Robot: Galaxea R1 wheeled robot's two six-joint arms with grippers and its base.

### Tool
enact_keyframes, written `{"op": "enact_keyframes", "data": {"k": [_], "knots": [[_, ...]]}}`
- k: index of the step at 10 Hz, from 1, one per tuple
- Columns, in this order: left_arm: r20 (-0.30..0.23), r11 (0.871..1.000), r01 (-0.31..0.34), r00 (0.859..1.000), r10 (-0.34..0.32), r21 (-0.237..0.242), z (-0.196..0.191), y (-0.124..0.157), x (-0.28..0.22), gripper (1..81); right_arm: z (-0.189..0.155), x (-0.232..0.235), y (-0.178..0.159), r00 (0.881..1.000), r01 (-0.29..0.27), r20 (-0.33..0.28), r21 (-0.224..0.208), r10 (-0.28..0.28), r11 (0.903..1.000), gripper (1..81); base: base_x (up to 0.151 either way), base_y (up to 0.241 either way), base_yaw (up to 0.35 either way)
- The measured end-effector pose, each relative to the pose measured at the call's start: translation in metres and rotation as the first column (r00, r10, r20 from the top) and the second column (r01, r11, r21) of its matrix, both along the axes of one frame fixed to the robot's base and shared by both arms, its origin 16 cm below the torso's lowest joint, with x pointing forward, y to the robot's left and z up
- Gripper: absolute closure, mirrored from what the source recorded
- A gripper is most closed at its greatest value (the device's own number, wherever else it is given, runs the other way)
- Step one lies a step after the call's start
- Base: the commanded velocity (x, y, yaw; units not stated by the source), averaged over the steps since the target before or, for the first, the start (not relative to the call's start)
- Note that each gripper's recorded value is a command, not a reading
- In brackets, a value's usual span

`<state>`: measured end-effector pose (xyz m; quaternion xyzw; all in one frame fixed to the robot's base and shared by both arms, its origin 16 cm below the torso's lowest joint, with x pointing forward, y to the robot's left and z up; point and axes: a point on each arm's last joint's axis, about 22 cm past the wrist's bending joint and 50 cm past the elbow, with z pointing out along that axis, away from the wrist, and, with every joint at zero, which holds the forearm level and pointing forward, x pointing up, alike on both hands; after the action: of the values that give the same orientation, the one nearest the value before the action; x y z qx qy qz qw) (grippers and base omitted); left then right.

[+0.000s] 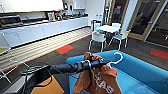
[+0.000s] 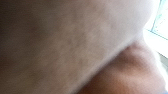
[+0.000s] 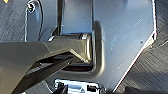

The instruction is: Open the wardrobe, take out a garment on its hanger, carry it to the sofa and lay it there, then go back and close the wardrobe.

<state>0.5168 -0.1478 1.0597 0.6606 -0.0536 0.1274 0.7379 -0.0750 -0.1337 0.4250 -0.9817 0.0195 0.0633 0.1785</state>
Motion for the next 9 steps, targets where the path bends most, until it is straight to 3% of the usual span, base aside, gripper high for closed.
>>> {"op": "enact_keyframes", "data": {"k": [4,5,7,9], "knots": [[0.002,1.0,0.001,1.0,-0.001,-0.001,0.0,0.0,0.0,81.1,0.0,0.0,0.0,1.0,0.0,-0.001,0.001,0.0,1.0,1.0,0.0,0.0,-0.231],[0.004,1.0,0.008,1.0,-0.008,-0.003,0.001,-0.003,-0.003,81.1,0.0,-0.002,0.001,1.0,0.001,-0.003,0.001,-0.001,1.0,1.0,0.0,0.0,0.0],[0.002,1.0,0.001,1.0,-0.001,-0.002,0.0,0.004,0.0,81.1,0.0,0.0,0.001,1.0,0.001,-0.001,0.001,-0.001,1.0,1.0,0.163,-0.047,0.0],[0.01,1.0,-0.005,1.0,0.005,0.003,-0.001,0.007,0.002,81.1,0.0,0.0,0.001,1.0,0.001,-0.001,0.001,-0.001,1.0,1.0,0.0,0.0,0.0]]}}
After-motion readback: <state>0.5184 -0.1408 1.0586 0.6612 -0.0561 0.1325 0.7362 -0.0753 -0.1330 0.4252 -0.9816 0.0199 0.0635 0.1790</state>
